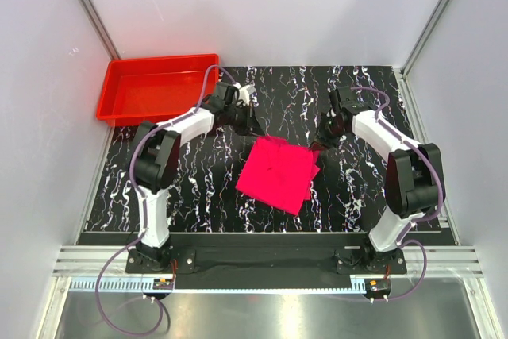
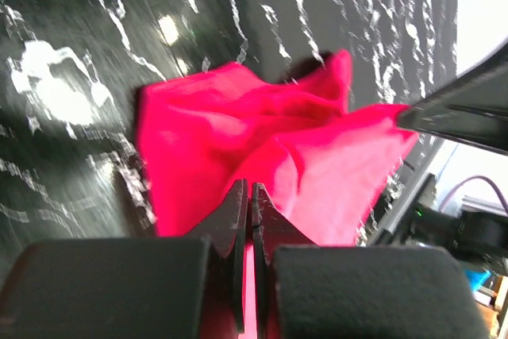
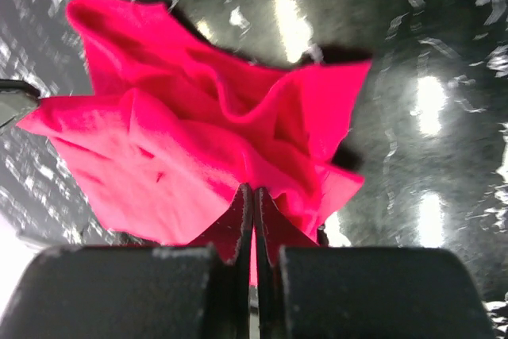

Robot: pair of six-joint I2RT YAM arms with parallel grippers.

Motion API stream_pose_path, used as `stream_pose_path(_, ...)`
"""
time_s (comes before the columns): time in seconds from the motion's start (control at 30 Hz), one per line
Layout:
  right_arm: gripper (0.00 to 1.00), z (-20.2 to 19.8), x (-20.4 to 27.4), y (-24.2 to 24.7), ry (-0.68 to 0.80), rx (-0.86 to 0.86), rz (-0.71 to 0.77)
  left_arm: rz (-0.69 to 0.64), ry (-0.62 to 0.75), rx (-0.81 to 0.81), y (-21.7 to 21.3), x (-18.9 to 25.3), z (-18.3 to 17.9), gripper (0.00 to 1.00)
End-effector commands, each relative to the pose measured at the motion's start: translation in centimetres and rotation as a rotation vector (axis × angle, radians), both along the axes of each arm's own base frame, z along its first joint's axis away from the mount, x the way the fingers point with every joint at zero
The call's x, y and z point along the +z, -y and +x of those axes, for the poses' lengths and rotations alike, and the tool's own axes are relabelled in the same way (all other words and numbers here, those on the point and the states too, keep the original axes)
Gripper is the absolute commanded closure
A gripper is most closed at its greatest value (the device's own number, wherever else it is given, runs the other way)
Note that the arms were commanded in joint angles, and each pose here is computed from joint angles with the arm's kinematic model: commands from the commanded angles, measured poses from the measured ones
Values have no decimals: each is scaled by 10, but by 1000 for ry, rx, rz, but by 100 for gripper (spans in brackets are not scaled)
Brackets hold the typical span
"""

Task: Fold and stack the t-shirts
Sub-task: Fold the tshirt

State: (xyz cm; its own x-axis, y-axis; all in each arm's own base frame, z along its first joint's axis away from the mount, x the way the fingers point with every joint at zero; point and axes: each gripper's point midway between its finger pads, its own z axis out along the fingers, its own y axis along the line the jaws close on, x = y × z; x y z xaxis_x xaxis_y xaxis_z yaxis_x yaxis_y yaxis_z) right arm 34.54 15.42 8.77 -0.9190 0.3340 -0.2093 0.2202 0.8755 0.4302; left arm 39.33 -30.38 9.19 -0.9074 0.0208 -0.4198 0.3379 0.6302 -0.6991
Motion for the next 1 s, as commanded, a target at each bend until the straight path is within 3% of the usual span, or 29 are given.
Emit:
stream_pose_path(0.0,100,16,0,18,57,-92,-54,-72,168,-20,13,29,33,100)
stream_pose_path(0.13,100,13,-2,22,52,-112,-58,-106,266,-4,18,49,48,100)
stream_pose_path(0.6,100,-1,-8,44,44,-276,-75,-128,216,-8,38,48,72,99)
stream_pose_path(0.67,100,-4,-16,50,23,-325,-81,-115,190,26,40,36,80,91)
stream_pose_path(0.73,100,-5,-25,56,1,-350,-86,-78,200,67,40,34,95,72)
stream_pose_path(0.8,100,-1,-35,61,2,-370,-106,-34,169,102,37,20,104,65)
stream_pose_path(0.83,100,3,-37,66,9,-389,-105,2,165,129,33,24,109,55)
stream_pose_path(0.9,100,7,-45,71,1,-400,-116,35,204,161,24,37,117,52)
stream_pose_path(0.97,100,7,-52,76,-20,-393,-137,93,245,193,11,49,117,43)
